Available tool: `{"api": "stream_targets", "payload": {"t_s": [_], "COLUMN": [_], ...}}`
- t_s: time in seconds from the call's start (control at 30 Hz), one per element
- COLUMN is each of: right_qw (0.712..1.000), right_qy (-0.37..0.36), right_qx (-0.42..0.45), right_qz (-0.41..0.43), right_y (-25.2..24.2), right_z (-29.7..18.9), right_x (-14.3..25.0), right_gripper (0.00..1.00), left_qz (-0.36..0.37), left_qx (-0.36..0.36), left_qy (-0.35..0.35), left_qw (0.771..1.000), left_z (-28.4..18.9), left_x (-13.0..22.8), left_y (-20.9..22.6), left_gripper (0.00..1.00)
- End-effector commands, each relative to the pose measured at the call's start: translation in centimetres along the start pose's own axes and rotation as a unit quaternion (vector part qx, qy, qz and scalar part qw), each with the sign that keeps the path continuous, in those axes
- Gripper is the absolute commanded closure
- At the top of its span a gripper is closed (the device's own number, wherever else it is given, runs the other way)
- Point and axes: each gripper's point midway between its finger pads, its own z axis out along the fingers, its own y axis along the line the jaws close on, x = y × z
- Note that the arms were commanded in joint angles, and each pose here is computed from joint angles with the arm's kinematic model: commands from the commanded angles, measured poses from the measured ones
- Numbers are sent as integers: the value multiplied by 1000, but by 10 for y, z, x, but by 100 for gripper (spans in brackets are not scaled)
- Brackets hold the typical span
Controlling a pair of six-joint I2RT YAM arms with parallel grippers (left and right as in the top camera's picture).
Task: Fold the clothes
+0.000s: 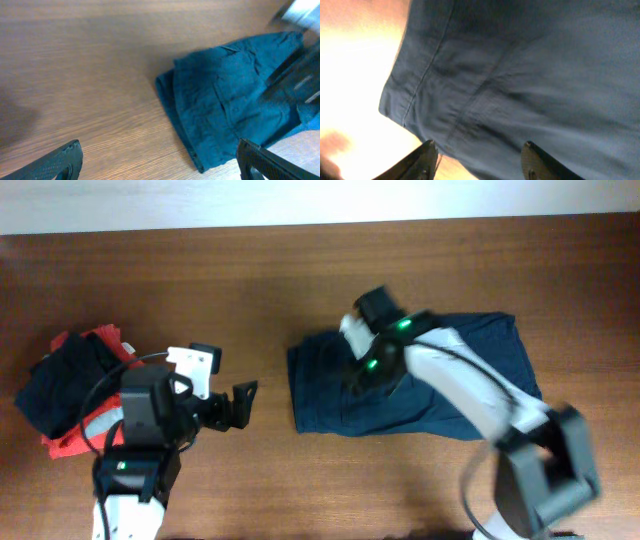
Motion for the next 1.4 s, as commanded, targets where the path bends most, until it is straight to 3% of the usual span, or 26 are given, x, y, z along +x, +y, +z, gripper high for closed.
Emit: {"api": "stream_targets", "payload": {"t_s": [0.0,0.13,0.37,0.53,0.8,1.0,1.03,1.17,1.37], "right_qw": [988,979,976,975,975,975,975,976,976], "right_qy": [-118,-151,-114,-114,-111,-110,-110,-108,-105], "right_qx": [89,110,127,129,128,128,128,128,128], "right_qz": [31,77,135,141,142,142,142,142,143], "right_y": [-38,-67,-101,-104,-104,-104,-104,-103,-103], "right_z": [-95,-140,-148,-149,-149,-148,-148,-148,-148], "right_x": [-29,-14,18,20,21,21,22,22,24], "right_gripper": [35,28,28,27,27,27,27,27,27], "left_qz": [-14,-32,-178,-201,-293,-311,-311,-294,-287], "left_qx": [56,100,81,84,66,91,91,104,112], "left_qy": [28,87,216,213,254,273,278,281,268], "left_qw": [998,991,957,952,919,906,904,908,913], "left_z": [21,61,108,124,134,143,144,147,150], "left_x": [4,27,91,91,113,122,125,128,121], "left_y": [-23,-50,-52,-51,-55,-69,-72,-86,-88], "left_gripper": [2,2,2,2,3,11,16,21,44]}}
